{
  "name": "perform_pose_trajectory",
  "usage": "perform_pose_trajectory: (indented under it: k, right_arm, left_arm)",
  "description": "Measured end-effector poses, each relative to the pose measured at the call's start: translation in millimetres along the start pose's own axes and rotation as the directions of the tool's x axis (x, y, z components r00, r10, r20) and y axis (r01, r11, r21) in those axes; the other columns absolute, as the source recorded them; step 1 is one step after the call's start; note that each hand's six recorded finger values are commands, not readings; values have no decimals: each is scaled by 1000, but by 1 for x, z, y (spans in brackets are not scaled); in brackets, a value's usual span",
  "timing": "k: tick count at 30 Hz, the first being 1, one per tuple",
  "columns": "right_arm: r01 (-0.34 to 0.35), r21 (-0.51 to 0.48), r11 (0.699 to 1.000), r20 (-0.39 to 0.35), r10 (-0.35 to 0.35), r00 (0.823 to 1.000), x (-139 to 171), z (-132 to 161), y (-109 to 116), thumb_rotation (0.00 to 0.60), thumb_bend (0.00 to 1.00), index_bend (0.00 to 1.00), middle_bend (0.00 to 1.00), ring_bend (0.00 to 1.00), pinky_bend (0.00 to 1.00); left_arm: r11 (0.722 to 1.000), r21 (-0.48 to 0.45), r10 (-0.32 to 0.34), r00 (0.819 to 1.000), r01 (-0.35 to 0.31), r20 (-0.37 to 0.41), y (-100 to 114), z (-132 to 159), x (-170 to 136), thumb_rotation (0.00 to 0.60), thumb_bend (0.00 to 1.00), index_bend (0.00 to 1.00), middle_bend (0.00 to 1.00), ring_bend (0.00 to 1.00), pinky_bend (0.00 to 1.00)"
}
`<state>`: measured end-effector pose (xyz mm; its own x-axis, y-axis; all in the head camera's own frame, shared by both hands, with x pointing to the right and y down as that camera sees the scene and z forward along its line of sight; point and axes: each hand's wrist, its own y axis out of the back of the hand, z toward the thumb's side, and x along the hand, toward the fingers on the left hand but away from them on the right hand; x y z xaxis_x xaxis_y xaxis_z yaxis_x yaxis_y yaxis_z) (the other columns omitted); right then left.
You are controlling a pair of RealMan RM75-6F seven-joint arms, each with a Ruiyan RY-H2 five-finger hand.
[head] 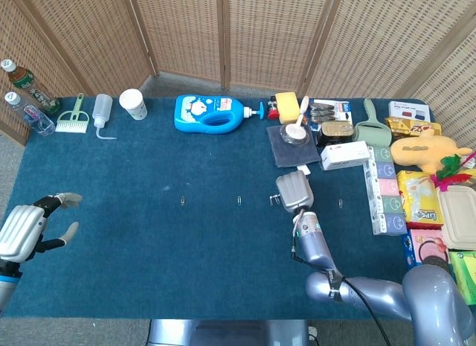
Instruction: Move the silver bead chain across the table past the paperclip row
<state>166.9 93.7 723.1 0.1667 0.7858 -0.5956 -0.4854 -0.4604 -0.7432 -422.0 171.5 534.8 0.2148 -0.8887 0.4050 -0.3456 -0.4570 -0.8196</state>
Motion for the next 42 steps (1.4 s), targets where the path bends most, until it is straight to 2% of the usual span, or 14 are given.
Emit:
perform_pose_trajectory:
  k: [7, 19, 26, 33, 42]
  right_arm:
    - [-22, 44, 999, 6, 21, 1000, 0, -1, -9, 600, 443, 614, 912, 984, 985]
    - [-11, 35, 999, 14, 11, 1000, 1, -3, -5, 600, 444, 613, 912, 984, 985]
    - [-30, 59, 998, 9, 29, 1000, 0, 0, -14, 600, 444, 613, 912, 984, 985]
    - [-17, 58, 998, -3, 18, 1000, 0, 5, -9, 600, 444, 613, 912, 984, 986]
    - [13, 21, 1000, 26, -14, 1000, 8, -14, 6, 600, 444, 613, 912, 984, 986]
  left_arm:
    - [1000, -3, -4, 1000, 4, 3, -1, 0, 1, 581, 353, 286, 394, 395, 725]
    - [1000, -4, -3, 1000, 3, 3, -1, 0, 1, 582, 353, 286, 394, 395, 724]
    - [1000, -5, -5, 1000, 5, 2, -2, -1, 1, 581, 353, 286, 394, 395, 725]
    - [1000, -7, -7, 1000, 7, 1, -2, -1, 2, 579, 353, 286, 394, 395, 725]
    - [1000, -11, -7, 1000, 7, 16, -4, 3, 6, 580, 352, 286, 394, 395, 724]
